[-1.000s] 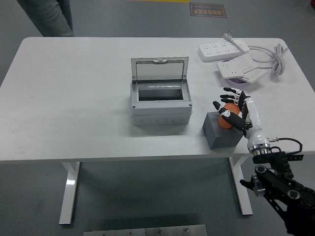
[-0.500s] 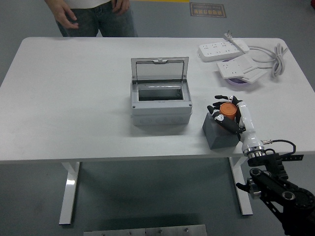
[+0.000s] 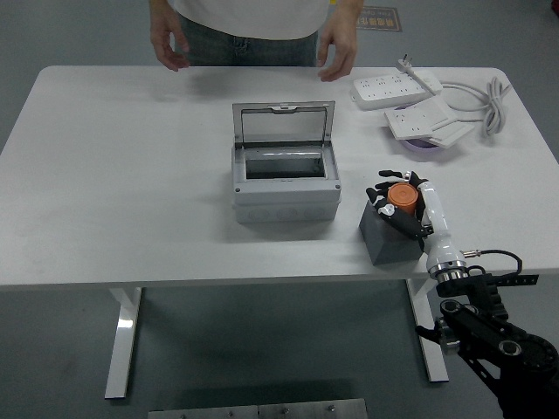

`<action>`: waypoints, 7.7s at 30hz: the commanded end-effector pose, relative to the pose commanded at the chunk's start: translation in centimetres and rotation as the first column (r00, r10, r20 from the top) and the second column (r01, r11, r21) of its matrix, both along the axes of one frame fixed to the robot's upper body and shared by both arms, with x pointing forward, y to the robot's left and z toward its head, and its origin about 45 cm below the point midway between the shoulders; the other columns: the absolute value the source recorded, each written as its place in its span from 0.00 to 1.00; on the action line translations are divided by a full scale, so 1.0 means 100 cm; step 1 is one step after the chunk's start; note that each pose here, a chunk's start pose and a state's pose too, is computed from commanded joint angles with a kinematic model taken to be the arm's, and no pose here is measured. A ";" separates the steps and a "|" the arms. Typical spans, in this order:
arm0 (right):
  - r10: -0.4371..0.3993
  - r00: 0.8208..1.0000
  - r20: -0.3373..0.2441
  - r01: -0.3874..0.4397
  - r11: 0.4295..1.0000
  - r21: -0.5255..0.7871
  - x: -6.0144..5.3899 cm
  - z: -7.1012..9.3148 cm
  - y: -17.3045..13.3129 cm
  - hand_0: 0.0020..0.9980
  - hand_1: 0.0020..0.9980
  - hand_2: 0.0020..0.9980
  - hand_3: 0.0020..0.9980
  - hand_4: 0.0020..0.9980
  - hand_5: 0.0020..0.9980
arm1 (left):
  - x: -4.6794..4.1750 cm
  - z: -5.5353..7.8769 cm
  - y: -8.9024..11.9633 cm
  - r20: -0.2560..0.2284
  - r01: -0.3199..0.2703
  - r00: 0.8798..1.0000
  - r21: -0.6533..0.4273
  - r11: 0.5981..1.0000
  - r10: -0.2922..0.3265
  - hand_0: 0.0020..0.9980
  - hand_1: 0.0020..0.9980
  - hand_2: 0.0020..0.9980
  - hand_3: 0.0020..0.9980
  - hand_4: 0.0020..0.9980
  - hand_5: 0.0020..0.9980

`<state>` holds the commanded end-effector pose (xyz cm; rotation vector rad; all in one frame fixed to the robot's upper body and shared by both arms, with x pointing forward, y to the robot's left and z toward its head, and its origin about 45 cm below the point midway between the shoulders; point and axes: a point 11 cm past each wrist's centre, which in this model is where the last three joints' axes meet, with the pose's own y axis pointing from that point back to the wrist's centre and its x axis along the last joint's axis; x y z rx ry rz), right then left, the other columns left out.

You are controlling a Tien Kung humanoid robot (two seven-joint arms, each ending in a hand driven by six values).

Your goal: Fetch the battery,place it into the box,close the lid of the box

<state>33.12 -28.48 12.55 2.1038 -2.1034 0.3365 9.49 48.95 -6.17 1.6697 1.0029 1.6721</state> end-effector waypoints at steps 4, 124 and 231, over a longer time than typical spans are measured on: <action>-0.001 1.000 -0.007 0.001 1.000 -0.001 0.000 -0.002 -0.001 0.52 0.54 0.55 0.61 0.69 0.16 | -0.0008 -0.001 -0.001 0.002 0.000 1.000 -0.004 1.000 0.000 0.43 0.64 0.63 0.66 0.79 0.92; 0.212 0.967 -0.144 -0.208 0.323 -0.923 0.137 0.108 0.144 0.08 0.23 0.27 0.30 0.00 0.00 | 0.0052 0.009 0.015 0.008 0.010 1.000 0.024 1.000 -0.010 0.42 0.65 0.66 0.65 0.82 0.91; 0.244 0.958 -0.149 -0.250 0.464 -0.850 0.117 0.062 0.178 0.43 0.40 0.44 0.50 0.68 0.42 | 0.0124 0.014 0.019 -0.011 0.046 0.999 0.027 0.999 -0.046 0.42 0.65 0.65 0.65 0.83 0.91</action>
